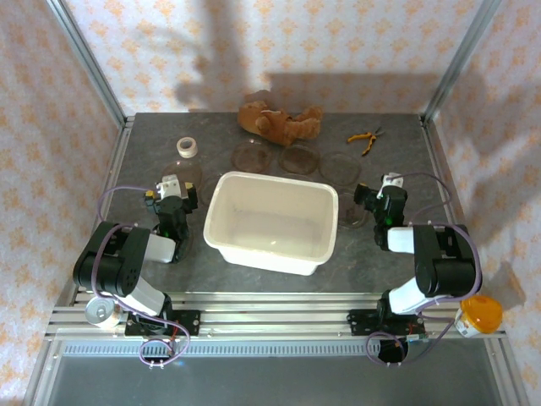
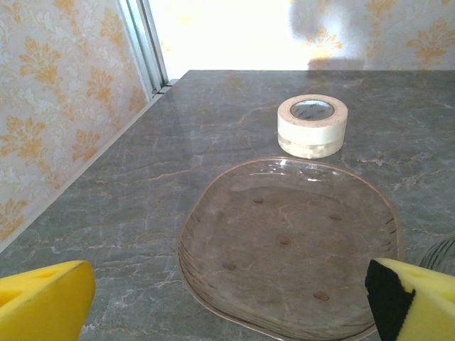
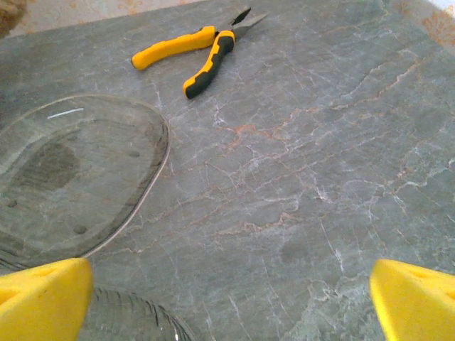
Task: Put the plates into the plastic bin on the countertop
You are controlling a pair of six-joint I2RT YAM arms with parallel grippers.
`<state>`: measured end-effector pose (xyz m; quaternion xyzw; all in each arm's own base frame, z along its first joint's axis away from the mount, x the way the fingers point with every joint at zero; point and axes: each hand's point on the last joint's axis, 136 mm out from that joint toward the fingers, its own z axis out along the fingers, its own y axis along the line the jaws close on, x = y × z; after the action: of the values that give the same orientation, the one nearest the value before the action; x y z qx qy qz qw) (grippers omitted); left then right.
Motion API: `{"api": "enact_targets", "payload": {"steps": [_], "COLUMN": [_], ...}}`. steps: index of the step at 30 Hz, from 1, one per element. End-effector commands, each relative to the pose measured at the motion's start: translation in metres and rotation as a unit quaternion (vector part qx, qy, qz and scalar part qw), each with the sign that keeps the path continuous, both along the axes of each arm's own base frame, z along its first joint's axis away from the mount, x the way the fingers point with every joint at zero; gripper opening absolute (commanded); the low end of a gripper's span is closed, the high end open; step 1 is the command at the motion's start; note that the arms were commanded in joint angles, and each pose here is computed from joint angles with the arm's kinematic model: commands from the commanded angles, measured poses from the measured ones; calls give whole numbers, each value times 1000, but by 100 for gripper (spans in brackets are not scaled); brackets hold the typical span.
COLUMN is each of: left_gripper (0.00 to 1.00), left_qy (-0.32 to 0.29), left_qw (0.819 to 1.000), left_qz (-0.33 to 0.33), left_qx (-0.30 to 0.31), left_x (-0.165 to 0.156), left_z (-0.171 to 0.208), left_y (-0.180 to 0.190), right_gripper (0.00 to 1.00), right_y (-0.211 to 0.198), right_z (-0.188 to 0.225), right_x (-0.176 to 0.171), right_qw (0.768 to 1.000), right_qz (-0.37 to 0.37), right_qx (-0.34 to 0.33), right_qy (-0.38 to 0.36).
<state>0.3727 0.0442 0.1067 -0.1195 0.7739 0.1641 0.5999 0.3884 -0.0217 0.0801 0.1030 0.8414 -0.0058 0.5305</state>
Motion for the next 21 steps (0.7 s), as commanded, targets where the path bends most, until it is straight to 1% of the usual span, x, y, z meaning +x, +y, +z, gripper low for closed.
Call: {"api": "enact_targets", "payload": {"steps": [1,5,6,7,10,12,14,16,18,21], "left_gripper": [100,100,100,100,100,100,100,100,100,99], "left_qy": [-38,-51,-45,-53,-79,-74,-51,-19,12,46], "left_qw": [999,999,999,999,996,995,995,993,991,984], "left_qz": [0,8,6,9,28,39,26,24,11,-3], "left_qx": [0,-5,-6,-7,-29,-56,-88,-115,-135,-174], "left_x": [-10,-19,-20,-22,-30,-35,-36,-39,-40,-40], "left_z": [20,43,45,55,85,101,118,127,136,149], "left_y": [1,4,4,5,11,13,6,2,-5,-16], "right_gripper": [98,97,97,97,97,97,97,95,93,88], "right_y": [-1,-5,-6,-10,-12,-15,-19,-15,-11,-6], "right_z": [30,53,60,67,99,117,127,128,122,115], "right_x": [4,-9,-12,-18,-31,-35,-39,-39,-38,-40], "right_qw": [1000,999,999,999,998,997,995,992,988,979], "right_qz": [-4,-26,-32,-44,-56,-68,-84,-80,-74,-71], "right_qx": [1,16,18,21,31,38,56,79,101,132], "right_qy": [-9,-9,-12,-11,-16,-14,16,48,86,136]}}
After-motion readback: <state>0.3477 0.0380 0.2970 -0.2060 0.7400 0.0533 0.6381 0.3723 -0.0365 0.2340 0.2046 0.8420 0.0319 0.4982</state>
